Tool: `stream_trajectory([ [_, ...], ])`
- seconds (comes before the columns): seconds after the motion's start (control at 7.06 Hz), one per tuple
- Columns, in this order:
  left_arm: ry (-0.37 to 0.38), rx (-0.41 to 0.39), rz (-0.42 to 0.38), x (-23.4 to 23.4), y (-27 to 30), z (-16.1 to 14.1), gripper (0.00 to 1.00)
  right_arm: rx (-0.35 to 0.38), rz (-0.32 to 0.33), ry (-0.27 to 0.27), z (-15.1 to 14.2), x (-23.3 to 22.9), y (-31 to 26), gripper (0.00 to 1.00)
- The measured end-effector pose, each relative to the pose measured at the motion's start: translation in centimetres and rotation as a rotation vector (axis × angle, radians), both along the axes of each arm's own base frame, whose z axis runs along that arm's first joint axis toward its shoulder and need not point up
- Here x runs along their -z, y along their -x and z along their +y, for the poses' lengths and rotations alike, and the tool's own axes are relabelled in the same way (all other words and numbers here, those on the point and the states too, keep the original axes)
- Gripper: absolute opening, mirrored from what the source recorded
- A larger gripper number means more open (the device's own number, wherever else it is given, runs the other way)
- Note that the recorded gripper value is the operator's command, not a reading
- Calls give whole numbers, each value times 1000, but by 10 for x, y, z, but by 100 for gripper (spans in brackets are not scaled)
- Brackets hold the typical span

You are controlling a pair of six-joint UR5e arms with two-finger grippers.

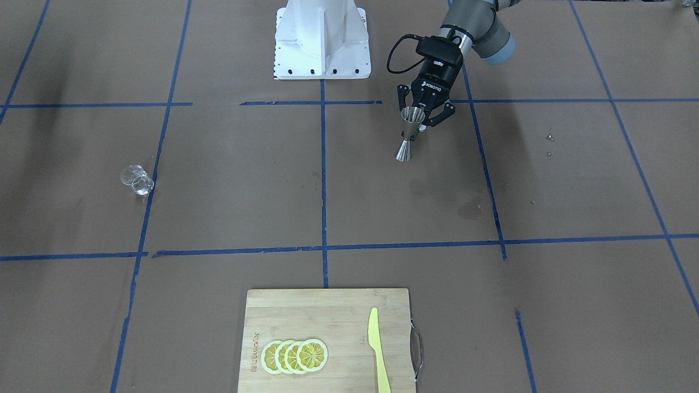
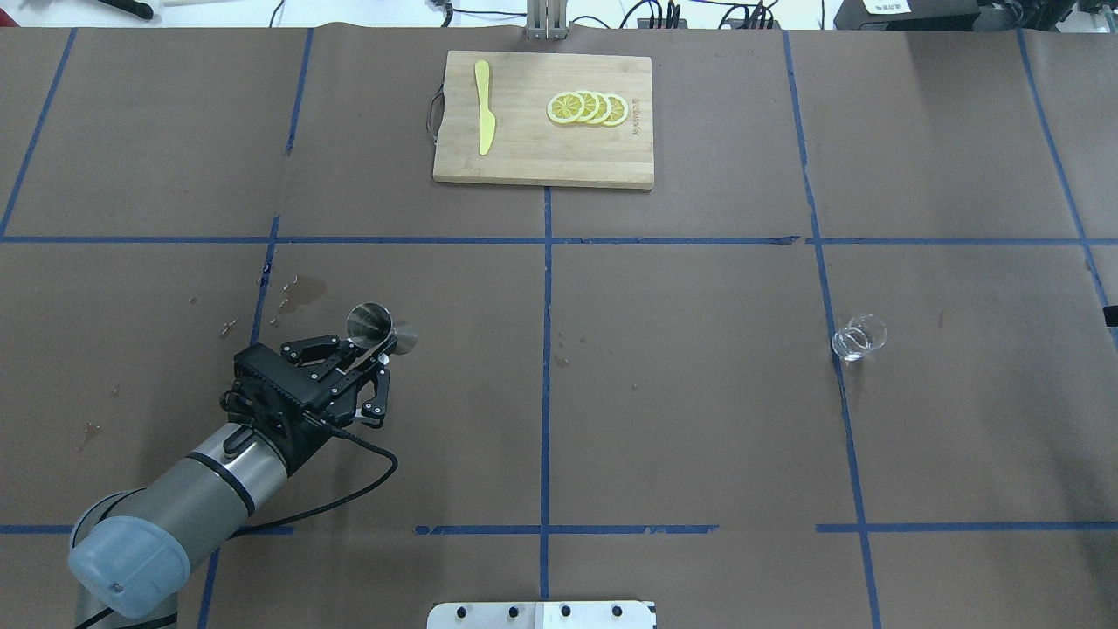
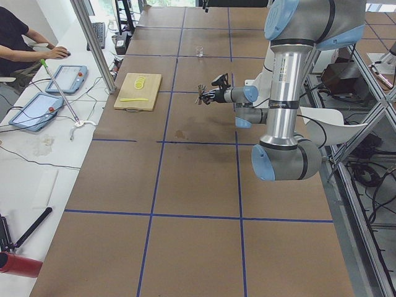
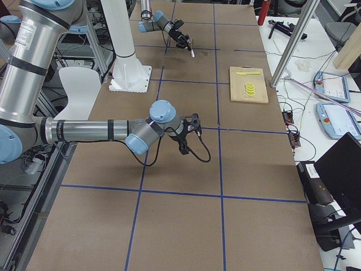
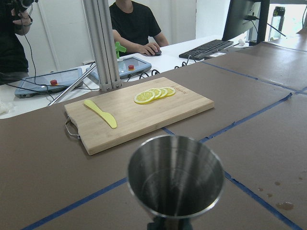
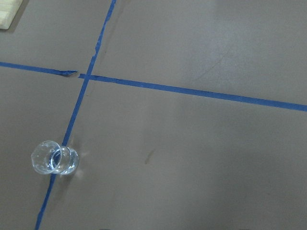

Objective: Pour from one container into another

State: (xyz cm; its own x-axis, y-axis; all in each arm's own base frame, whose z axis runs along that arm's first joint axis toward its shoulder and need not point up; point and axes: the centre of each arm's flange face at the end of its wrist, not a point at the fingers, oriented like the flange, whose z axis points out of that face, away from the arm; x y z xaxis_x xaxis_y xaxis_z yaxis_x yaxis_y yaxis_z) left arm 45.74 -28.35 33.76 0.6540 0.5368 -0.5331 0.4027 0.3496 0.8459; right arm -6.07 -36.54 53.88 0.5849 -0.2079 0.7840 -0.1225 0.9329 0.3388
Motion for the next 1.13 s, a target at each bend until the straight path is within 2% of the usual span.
stream_trajectory([
  [0.57,2,6,15,5,-2,-2,0,-147,15,-47,11,16,101,100],
  [1.13,6,8,14,7,-5,-3,0,-257,18,-111,48,33,176,99],
])
